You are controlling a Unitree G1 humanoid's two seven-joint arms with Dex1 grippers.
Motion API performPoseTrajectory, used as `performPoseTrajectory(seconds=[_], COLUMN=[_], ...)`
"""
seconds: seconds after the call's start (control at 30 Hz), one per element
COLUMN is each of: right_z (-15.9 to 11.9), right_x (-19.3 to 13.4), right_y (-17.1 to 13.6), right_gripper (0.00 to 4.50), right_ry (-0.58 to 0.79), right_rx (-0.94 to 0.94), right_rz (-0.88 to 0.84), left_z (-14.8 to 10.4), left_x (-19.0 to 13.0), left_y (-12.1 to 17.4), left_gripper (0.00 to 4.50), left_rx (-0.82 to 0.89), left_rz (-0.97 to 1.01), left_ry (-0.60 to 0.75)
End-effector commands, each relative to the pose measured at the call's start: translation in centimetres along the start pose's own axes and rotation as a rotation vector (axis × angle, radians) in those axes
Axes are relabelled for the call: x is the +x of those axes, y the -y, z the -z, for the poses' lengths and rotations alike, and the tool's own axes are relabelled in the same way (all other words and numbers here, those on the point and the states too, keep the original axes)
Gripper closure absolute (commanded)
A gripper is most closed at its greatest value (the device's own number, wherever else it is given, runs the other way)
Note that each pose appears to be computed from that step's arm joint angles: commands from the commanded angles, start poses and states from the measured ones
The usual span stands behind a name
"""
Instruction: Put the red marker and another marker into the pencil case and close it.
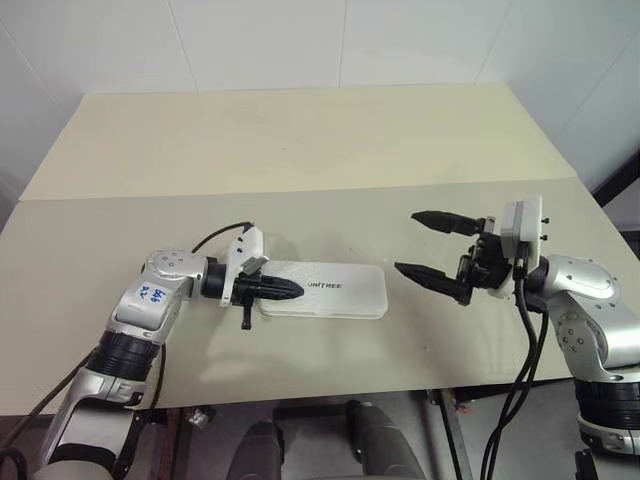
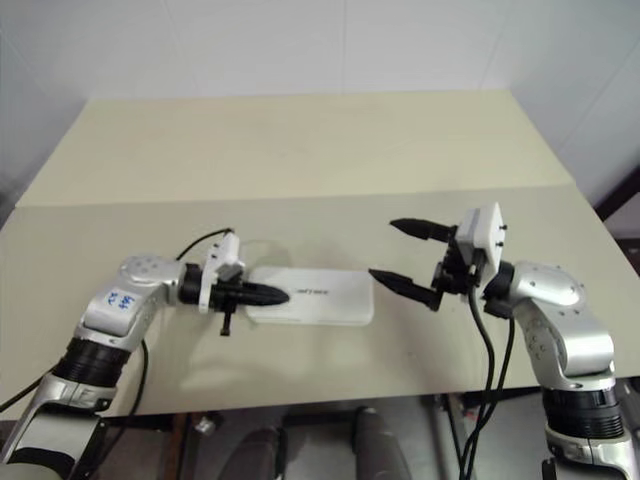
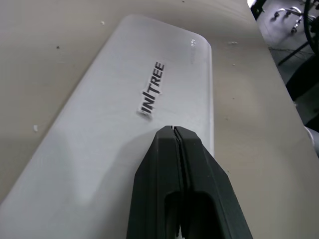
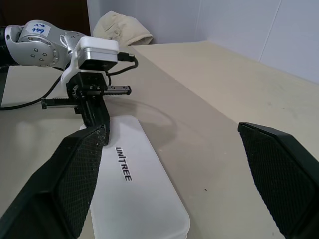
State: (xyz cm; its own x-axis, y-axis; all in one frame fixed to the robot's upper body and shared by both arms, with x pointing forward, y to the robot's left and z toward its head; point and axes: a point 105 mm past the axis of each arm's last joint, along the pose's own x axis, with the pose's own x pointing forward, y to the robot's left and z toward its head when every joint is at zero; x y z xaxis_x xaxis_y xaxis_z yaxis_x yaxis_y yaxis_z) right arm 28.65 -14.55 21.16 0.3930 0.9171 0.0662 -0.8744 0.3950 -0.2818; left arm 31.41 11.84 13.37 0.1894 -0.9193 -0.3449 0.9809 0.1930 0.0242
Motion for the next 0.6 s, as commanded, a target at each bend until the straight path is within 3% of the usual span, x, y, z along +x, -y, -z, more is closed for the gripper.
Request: performPoseTrajectory(seconds=[0.03, 0.2, 0.3, 0.4, 0.6], right_z=[-0.7, -0.4, -0.2, -0.2, -0.5], right_x=[0.1, 0.0, -0.2, -0.6, -1.1], right_y=[0.1, 1.0, 1.6, 2.2, 3.3], right_gripper=[0.00, 0.00, 0.00, 0.00, 0.00], right_ry=[0.019, 0.002, -0.008, -0.005, 0.006], right_rx=[-0.026, -0.036, -0.045, -0.090, -0.131], right_rz=[-0.020, -0.015, -0.007, 0.001, 0.020], left_z=[-3.0, -6.0, -6.5, -6.3, -5.0], left_x=[-2.1, -6.0, -7.8, -9.2, -11.3], left_y=[-0.4, 0.3, 0.5, 0.3, 0.3], left_gripper=[4.45, 4.45, 4.45, 3.82, 1.90], left_rx=[0.071, 0.145, 0.159, 0.169, 0.186], left_rz=[-0.065, -0.119, -0.183, -0.281, -0.433], left_ry=[0.139, 0.328, 0.355, 0.348, 0.327])
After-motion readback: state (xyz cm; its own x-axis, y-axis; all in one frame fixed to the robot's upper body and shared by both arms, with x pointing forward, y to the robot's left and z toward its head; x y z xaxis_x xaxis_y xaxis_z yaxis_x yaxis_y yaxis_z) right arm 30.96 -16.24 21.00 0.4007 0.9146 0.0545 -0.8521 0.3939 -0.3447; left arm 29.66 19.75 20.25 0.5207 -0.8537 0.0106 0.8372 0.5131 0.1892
